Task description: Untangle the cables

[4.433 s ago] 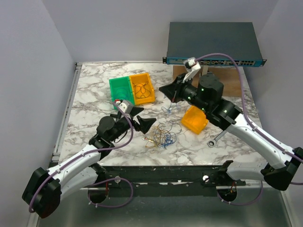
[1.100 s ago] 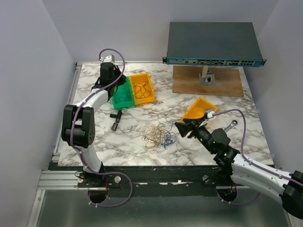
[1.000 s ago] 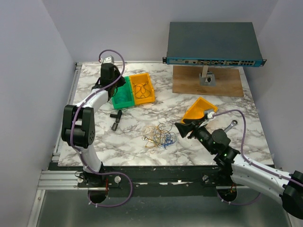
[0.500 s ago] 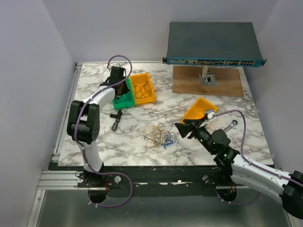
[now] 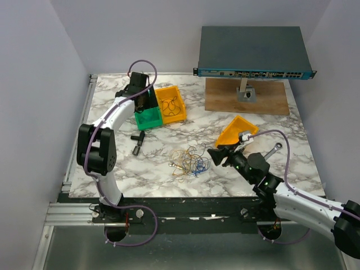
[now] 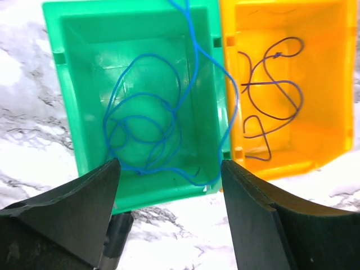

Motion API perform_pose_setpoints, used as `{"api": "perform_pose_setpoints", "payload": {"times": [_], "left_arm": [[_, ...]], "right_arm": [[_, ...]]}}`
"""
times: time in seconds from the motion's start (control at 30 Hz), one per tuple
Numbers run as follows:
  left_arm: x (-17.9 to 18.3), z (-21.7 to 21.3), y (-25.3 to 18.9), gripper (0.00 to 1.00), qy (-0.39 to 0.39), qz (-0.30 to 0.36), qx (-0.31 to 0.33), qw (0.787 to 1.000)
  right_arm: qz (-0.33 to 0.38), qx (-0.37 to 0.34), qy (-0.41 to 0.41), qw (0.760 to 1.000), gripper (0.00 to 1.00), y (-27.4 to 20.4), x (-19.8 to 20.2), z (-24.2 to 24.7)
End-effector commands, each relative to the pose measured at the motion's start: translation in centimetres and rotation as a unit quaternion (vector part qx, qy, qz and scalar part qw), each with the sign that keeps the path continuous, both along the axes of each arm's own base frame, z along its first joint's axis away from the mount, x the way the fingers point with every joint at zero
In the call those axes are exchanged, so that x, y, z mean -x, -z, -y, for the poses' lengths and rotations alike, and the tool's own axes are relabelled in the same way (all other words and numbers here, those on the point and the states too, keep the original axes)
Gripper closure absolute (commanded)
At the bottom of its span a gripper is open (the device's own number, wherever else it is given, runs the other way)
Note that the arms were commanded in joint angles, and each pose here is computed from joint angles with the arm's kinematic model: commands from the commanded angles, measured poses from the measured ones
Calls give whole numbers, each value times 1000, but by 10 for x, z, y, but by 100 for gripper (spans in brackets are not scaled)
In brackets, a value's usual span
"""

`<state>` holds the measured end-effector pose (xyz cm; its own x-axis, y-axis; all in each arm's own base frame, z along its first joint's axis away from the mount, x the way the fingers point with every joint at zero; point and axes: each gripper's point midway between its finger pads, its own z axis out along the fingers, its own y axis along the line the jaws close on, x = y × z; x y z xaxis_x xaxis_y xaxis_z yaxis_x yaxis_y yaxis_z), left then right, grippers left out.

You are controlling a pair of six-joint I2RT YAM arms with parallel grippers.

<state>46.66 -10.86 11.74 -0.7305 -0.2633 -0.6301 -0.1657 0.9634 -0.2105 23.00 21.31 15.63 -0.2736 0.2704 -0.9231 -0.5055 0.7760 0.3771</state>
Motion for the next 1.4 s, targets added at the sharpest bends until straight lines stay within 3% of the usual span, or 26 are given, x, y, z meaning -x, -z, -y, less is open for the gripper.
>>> {"api": "perform_pose_setpoints", "payload": {"times": [0.0, 0.13, 0.27, 0.33, 0.5, 0.67, 0.8, 0.93, 1.23, 1.37], "left_arm": [[16, -3, -48, 23, 11, 39, 2, 999], [31, 0, -63, 2, 27, 62, 18, 998], [40, -3, -72, 2, 29, 84, 15, 996], [35, 0, -72, 8, 39, 94, 16, 995], [0, 9, -64, 11, 45, 68, 20, 996], [-38, 18, -51, 34, 50, 50, 47, 996], [-59, 14, -44, 43, 37, 44, 47, 997], [-68, 7, -35, 51, 23, 29, 41, 998], [-70, 0, -6, 52, 3, 5, 62, 998], [-70, 0, 5, 67, 7, -4, 70, 998]], "right_arm": [[-17, 5, 11, 1000, 39, -5, -6, -3], [-67, 37, 21, 997, 38, 7, -12, -7], [-114, 64, 0, 991, 34, 13, -14, -23], [-122, 67, -5, 990, 34, 13, -16, -29], [-124, 45, -17, 991, 34, 10, -16, -38], [-122, 41, -18, 992, 34, 7, -13, -35], [-112, 39, -12, 993, 33, 2, -12, -30], [-103, 37, -8, 994, 33, -3, -11, -26], [-104, 40, -9, 994, 33, 1, -11, -26], [-101, 33, -18, 994, 33, 0, -9, -28]]}}
